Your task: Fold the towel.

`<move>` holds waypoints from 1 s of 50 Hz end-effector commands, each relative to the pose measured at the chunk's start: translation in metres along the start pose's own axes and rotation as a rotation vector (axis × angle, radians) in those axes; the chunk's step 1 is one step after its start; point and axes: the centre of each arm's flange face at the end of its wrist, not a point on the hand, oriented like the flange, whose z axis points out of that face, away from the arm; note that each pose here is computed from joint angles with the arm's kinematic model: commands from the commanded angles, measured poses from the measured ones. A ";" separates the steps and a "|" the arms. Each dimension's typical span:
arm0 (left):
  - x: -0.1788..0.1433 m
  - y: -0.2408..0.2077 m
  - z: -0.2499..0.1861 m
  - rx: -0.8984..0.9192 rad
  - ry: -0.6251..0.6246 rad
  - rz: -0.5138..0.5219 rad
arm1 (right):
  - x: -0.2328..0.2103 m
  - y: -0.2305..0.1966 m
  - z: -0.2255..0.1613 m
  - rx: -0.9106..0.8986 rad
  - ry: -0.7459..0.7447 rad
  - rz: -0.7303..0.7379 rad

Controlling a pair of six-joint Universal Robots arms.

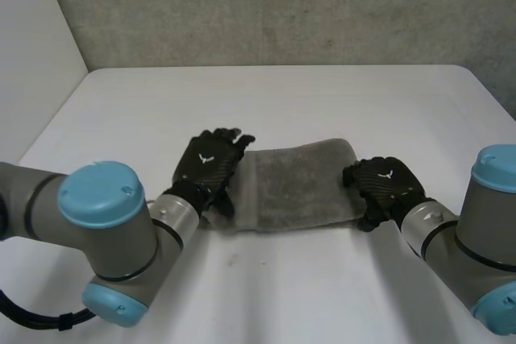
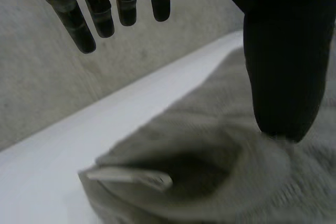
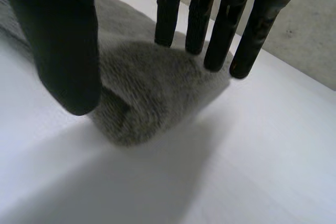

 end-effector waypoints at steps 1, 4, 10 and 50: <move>-0.011 0.015 0.005 -0.049 -0.092 0.110 | 0.010 0.007 0.014 0.035 0.031 -0.004; -0.014 0.016 0.004 -0.058 -0.115 0.123 | 0.012 0.004 0.015 0.050 0.042 -0.013; -0.017 0.019 -0.003 -0.085 -0.148 0.130 | 0.017 -0.028 0.020 0.146 0.081 -0.170; -0.075 -0.072 -0.015 0.152 -0.308 -0.071 | -0.126 -0.113 -0.005 0.368 -0.224 -0.106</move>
